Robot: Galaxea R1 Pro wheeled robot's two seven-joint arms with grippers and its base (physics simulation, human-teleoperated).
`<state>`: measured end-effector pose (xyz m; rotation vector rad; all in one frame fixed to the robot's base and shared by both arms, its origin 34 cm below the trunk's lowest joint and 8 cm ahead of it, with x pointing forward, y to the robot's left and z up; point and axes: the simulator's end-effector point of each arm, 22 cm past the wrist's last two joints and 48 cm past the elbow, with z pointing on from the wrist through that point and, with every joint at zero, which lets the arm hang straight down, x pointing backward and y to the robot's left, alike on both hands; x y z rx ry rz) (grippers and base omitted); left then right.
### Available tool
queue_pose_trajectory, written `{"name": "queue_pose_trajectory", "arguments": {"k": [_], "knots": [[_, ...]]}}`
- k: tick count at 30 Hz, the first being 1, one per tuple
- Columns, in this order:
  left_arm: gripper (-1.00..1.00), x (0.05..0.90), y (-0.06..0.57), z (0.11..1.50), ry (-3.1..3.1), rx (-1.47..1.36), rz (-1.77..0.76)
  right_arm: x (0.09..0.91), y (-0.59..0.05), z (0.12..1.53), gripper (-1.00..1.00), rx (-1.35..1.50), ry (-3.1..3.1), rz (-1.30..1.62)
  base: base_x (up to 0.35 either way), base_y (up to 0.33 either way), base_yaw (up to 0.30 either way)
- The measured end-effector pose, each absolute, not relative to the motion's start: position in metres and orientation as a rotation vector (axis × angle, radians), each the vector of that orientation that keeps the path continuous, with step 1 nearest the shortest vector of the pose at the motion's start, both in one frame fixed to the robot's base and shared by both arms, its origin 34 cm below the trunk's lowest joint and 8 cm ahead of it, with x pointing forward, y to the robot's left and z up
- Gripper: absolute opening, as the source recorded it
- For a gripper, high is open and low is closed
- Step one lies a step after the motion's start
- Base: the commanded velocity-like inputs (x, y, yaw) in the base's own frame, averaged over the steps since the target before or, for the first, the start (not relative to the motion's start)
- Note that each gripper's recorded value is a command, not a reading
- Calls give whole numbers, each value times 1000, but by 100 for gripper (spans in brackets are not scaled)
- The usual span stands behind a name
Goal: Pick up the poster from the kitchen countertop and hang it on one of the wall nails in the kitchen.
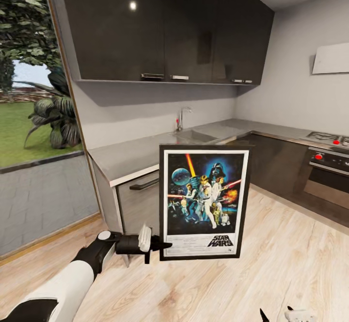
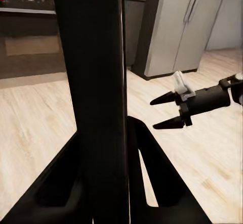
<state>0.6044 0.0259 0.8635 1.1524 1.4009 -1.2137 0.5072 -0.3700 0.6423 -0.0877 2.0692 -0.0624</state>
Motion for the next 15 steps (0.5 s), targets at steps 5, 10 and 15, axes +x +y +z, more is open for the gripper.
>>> {"name": "queue_pose_trajectory", "arguments": {"k": [5, 10, 15], "knots": [[-100, 590, 28, 846, 1395, 1160, -1229, 531, -362, 681, 100, -234, 2010, 39, 0, 0, 0], [-100, 589, 28, 843, 1385, 1165, -1221, 544, -348, 713, 100, -358, 2038, 164, 0, 0, 0], [-100, 588, 28, 842, 1384, 1163, -1220, 544, -319, 756, 100, -579, 2010, 369, 0, 0, 0]]}}
